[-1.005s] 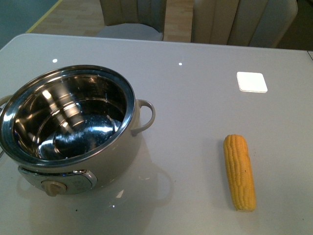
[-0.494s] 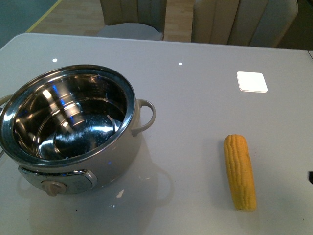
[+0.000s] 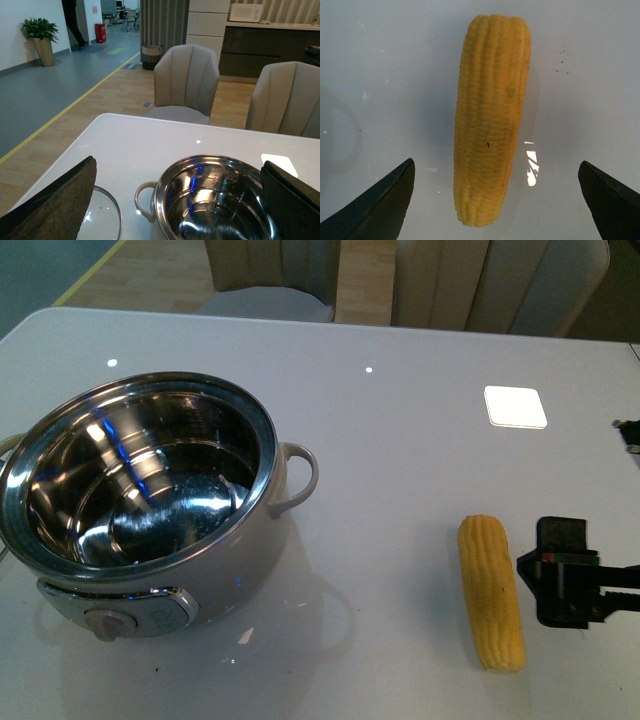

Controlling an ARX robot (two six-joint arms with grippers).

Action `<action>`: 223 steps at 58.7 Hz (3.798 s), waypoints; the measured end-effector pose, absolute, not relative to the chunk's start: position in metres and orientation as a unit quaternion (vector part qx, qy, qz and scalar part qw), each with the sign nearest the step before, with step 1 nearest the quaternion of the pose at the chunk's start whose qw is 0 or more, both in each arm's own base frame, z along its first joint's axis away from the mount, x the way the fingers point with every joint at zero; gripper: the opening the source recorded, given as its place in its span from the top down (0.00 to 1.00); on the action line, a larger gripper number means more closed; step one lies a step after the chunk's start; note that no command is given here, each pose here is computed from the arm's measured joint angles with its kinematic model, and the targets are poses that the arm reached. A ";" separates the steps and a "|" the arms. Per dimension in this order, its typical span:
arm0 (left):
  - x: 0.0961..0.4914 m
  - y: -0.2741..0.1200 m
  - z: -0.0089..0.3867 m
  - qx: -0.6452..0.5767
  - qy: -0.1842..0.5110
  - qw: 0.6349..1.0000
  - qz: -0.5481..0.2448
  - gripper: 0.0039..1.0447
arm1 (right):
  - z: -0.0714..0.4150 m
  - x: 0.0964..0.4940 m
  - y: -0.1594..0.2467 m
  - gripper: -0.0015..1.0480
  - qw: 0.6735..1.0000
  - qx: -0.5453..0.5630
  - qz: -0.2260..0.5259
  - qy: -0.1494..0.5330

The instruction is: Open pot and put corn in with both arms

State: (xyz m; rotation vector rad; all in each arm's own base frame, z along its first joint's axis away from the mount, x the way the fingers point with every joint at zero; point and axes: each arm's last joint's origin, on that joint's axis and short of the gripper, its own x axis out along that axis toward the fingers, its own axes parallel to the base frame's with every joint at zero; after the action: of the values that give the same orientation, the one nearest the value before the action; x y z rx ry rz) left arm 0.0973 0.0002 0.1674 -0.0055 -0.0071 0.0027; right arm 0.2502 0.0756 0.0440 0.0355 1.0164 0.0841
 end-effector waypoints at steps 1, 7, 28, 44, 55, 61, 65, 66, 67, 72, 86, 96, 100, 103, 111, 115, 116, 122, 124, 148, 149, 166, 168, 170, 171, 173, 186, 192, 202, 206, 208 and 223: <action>0.097 0.000 0.167 -0.003 -0.004 1.000 0.001 0.06 | 0.041 0.252 0.076 0.08 0.870 0.015 0.043 0.491; 0.097 0.000 0.167 -0.003 -0.004 1.000 0.001 0.06 | 0.030 0.261 0.079 0.08 0.865 0.000 0.047 0.499; 0.097 0.000 0.167 -0.003 -0.004 1.000 0.001 0.06 | -0.004 0.281 0.084 0.08 0.847 -0.064 0.054 0.525; 0.097 0.000 0.167 -0.003 -0.004 1.000 0.001 0.06 | -0.016 0.290 0.086 0.08 0.840 -0.070 0.055 0.536; 0.097 0.000 0.167 -0.003 -0.004 1.000 0.001 0.06 | -0.020 0.294 0.088 0.10 0.836 -0.072 0.054 0.541; 0.097 0.000 0.167 -0.003 -0.004 1.000 0.001 0.06 | -0.021 0.295 0.089 0.24 0.836 -0.073 0.055 0.541; 0.097 0.000 0.167 -0.003 -0.004 1.000 0.001 0.06 | -0.021 0.296 0.090 0.34 0.836 -0.073 0.057 0.541; 0.097 0.000 0.167 -0.003 -0.004 1.000 0.001 0.06 | -0.021 0.295 0.090 0.36 0.836 -0.073 0.057 0.541; 0.097 0.000 0.167 -0.003 -0.004 1.000 0.001 0.06 | -0.021 0.295 0.090 0.39 0.836 -0.074 0.058 0.540; 0.097 0.000 0.167 -0.003 -0.004 1.000 0.001 0.06 | -0.021 0.295 0.092 0.53 0.836 -0.074 0.062 0.541; 0.097 0.000 0.167 -0.003 -0.004 1.000 0.001 0.06 | -0.018 0.289 0.091 0.72 0.834 -0.064 0.067 0.544; 0.097 0.000 0.167 -0.003 -0.004 1.000 0.001 0.06 | -0.004 0.274 0.088 0.77 0.835 -0.038 0.080 0.544; 0.097 0.000 0.167 -0.003 -0.004 1.000 0.001 0.06 | 0.005 0.272 0.087 0.78 0.840 -0.027 0.085 0.536; 0.097 0.000 0.167 -0.003 -0.004 1.000 0.001 0.06 | 0.015 0.270 0.087 0.78 0.846 -0.017 0.089 0.526; 0.097 0.000 0.167 -0.003 -0.004 1.000 0.001 0.06 | 0.056 0.263 0.087 0.78 0.863 0.028 0.110 0.492; 0.097 0.000 0.167 -0.003 -0.004 1.000 0.001 0.06 | 0.076 0.262 0.089 0.78 0.870 0.046 0.122 0.476; 0.097 0.000 0.167 -0.003 -0.004 1.000 0.001 0.06 | 0.078 0.262 0.089 0.78 0.871 0.048 0.124 0.473; 0.097 0.000 0.167 -0.003 -0.004 1.000 0.001 0.06 | 0.102 0.265 0.094 0.77 0.879 0.065 0.137 0.452; 0.097 0.000 0.167 -0.003 -0.004 1.000 0.001 0.06 | 0.109 0.268 0.097 0.77 0.881 0.071 0.140 0.446; 0.097 0.000 0.167 -0.003 -0.004 1.000 0.001 0.06 | 0.170 0.309 0.135 0.70 0.894 0.125 0.174 0.393; 0.097 0.000 0.167 -0.003 -0.004 1.000 0.001 0.06 | 0.171 0.310 0.137 0.70 0.894 0.126 0.175 0.393; 0.097 0.000 0.167 -0.003 -0.004 1.000 0.001 0.06 | 0.178 0.324 0.186 0.67 0.883 0.120 0.209 0.402; 0.097 0.000 0.167 -0.003 -0.004 1.000 0.001 0.06 | 0.178 0.325 0.191 0.67 0.882 0.118 0.212 0.404; 0.097 0.000 0.167 -0.003 -0.004 1.000 0.001 0.06 | 0.178 0.327 0.197 0.66 0.881 0.116 0.215 0.406; 0.097 0.000 0.167 -0.003 -0.004 1.000 0.001 0.06 | 0.177 0.328 0.200 0.66 0.880 0.115 0.217 0.407; 0.097 0.000 0.167 -0.003 -0.004 1.000 0.001 0.06 | 0.177 0.329 0.203 0.65 0.879 0.114 0.218 0.408; 0.097 0.000 0.167 -0.003 -0.004 1.000 0.001 0.06 | 0.173 0.345 0.228 0.62 0.873 0.114 0.224 0.418; 0.097 0.000 0.167 -0.003 -0.004 1.000 0.001 0.06 | 0.170 0.354 0.236 0.61 0.871 0.117 0.224 0.422; 0.097 0.000 0.167 -0.003 -0.004 1.000 0.001 0.06 | 0.165 0.367 0.254 0.55 0.865 0.131 0.224 0.430; 0.097 0.000 0.167 -0.003 -0.004 1.000 0.001 0.06 | 0.163 0.373 0.268 0.53 0.860 0.139 0.226 0.435; 0.097 0.000 0.167 -0.003 -0.004 1.000 0.001 0.06 | 0.162 0.375 0.274 0.52 0.858 0.144 0.227 0.438; 0.097 0.000 0.167 -0.003 -0.004 1.000 0.001 0.06 | 0.152 0.379 0.312 0.51 0.841 0.162 0.239 0.457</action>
State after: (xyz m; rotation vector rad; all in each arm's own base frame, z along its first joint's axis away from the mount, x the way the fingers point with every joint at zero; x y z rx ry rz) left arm 0.0973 0.0002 0.1674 -0.0051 -0.0071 0.0027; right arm 0.3791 0.3124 0.1522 0.3428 0.9655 0.5046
